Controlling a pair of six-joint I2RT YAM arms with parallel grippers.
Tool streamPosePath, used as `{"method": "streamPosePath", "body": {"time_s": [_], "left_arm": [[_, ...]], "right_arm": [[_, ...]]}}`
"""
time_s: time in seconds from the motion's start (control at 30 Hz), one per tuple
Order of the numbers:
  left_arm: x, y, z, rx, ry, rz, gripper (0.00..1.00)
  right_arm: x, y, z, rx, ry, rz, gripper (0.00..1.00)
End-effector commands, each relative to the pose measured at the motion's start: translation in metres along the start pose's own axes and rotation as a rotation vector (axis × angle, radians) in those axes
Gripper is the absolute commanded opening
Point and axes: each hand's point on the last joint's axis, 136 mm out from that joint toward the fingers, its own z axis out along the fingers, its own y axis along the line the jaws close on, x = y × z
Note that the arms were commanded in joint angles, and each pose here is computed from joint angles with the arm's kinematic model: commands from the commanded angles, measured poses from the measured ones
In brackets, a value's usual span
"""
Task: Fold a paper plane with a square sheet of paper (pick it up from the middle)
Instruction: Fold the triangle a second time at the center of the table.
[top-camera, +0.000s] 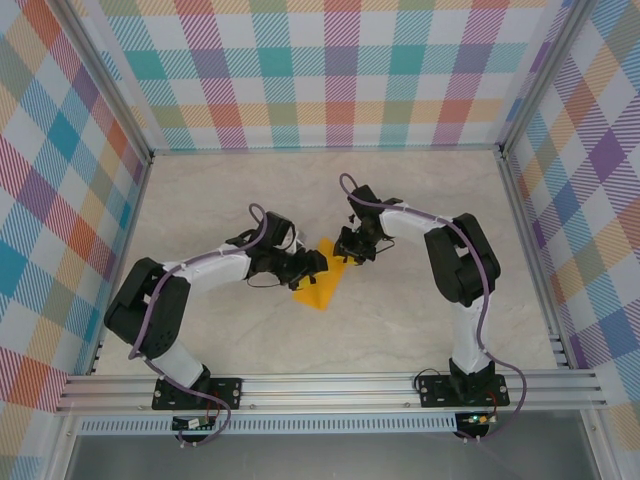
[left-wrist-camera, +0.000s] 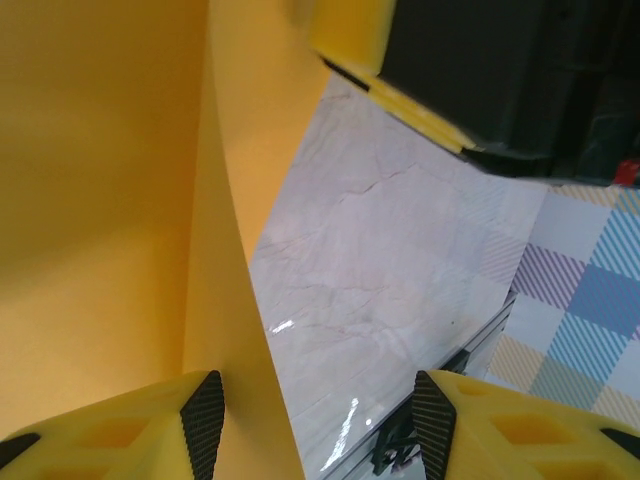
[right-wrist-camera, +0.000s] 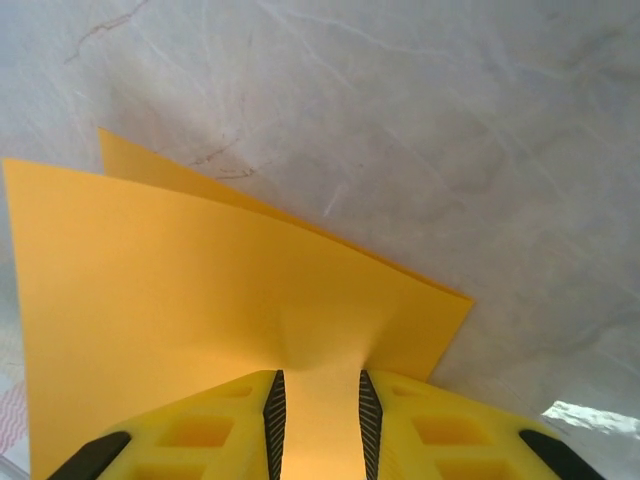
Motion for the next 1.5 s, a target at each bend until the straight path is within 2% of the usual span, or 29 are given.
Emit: {"method": "streamPosePath", "body": {"time_s": [0.0,0.23,0.43,0.63,0.77,0.83,0.93,1.07,1.23,1.47], "left_arm": [[-0.01,-0.017,0.007,0.05,-0.003,0.005,0.55],[-0.019,-0.011,0.018,0.047,-0.019,-0.026,0.54],[-0.021,0.001,0.02,0.01,-0.039,-0.044,0.52],[-0.024,0.007,0.021,-0.014,-0.063,-0.053,0.49],[-0.024,0.013,0.022,-0.03,-0.072,-0.065,0.43],[-0.024,0.015,0.022,-0.033,-0.076,-0.069,0.41],[-0.024,0.017,0.021,-0.04,-0.081,-0.073,0.39],[-0.024,0.018,0.021,-0.044,-0.086,-0.075,0.38],[-0.025,0.018,0.021,-0.045,-0.087,-0.078,0.38],[-0.025,0.019,0.022,-0.047,-0.089,-0.081,0.38]], "right_arm": [[0.003,0.001,0.004,-0.008,0.04,-0.005,0.28],[0.003,0.016,-0.013,-0.064,0.026,-0.034,0.28],[0.003,0.036,-0.048,-0.157,-0.022,-0.076,0.29],[0.024,0.037,-0.079,-0.209,-0.059,-0.121,0.32],[0.047,0.022,-0.078,-0.213,-0.032,-0.126,0.3],[0.058,0.024,-0.08,-0.266,-0.015,-0.147,0.3],[0.072,0.03,-0.08,-0.347,0.017,-0.175,0.32],[0.084,0.033,-0.074,-0.372,0.056,-0.192,0.37],[0.091,0.04,-0.065,-0.365,0.079,-0.221,0.42],[0.092,0.046,-0.052,-0.351,0.108,-0.233,0.38]]}}
